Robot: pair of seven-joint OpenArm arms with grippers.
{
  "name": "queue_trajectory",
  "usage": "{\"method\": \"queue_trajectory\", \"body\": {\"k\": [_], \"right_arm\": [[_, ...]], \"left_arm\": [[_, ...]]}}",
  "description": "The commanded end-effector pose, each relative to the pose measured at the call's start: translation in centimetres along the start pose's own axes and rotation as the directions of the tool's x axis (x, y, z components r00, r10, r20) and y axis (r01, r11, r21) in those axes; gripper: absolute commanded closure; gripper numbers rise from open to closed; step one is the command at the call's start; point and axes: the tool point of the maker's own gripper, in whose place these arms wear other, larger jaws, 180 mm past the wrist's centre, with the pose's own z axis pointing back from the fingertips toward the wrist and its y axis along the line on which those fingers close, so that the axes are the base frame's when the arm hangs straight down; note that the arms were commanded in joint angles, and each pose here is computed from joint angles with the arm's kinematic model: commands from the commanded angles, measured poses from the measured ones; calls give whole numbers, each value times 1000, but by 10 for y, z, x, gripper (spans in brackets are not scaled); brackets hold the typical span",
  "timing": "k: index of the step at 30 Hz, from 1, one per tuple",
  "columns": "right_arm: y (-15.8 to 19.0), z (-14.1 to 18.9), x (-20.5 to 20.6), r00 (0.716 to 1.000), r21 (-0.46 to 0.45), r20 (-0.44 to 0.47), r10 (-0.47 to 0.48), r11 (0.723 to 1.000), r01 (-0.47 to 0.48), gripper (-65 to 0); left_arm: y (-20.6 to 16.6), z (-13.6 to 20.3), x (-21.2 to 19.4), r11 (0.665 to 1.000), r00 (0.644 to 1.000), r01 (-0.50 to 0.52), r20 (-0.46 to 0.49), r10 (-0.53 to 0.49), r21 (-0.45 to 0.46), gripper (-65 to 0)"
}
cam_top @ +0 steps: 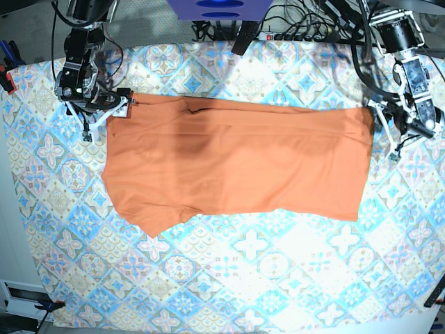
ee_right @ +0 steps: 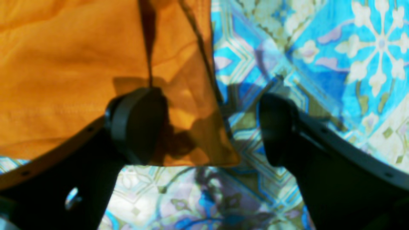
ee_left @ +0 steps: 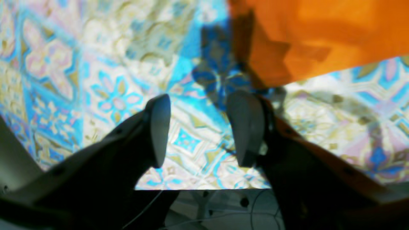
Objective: Fold the T-shirt properly
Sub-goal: 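Grasp the folded edge again with both grippers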
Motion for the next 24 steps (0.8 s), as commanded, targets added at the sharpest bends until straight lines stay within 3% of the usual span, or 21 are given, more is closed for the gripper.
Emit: {"method": "queue_trajectory", "body": {"k": [1, 6, 13, 24], "right_arm": [[-2, 1, 1, 1000, -6, -2, 13, 1000, -13, -483], [-2, 1, 0, 1000, -6, -3, 13, 1000, -13, -483], [-2, 2, 0, 1000, -9, -1, 14, 1000, -14, -483], [-1, 2, -1, 1000, -8, -2, 19, 1000, -19, -483]], "left_arm": [[12, 8, 16, 999, 999, -12, 43, 10, 33, -319], [7, 5, 22, 1000, 999, -13, 46, 13, 15, -319], [-28, -41, 16, 990, 1000, -21, -8, 20, -139, -318], [-36, -46, 8, 987, 1000, -19, -2, 19, -160, -314]]}}
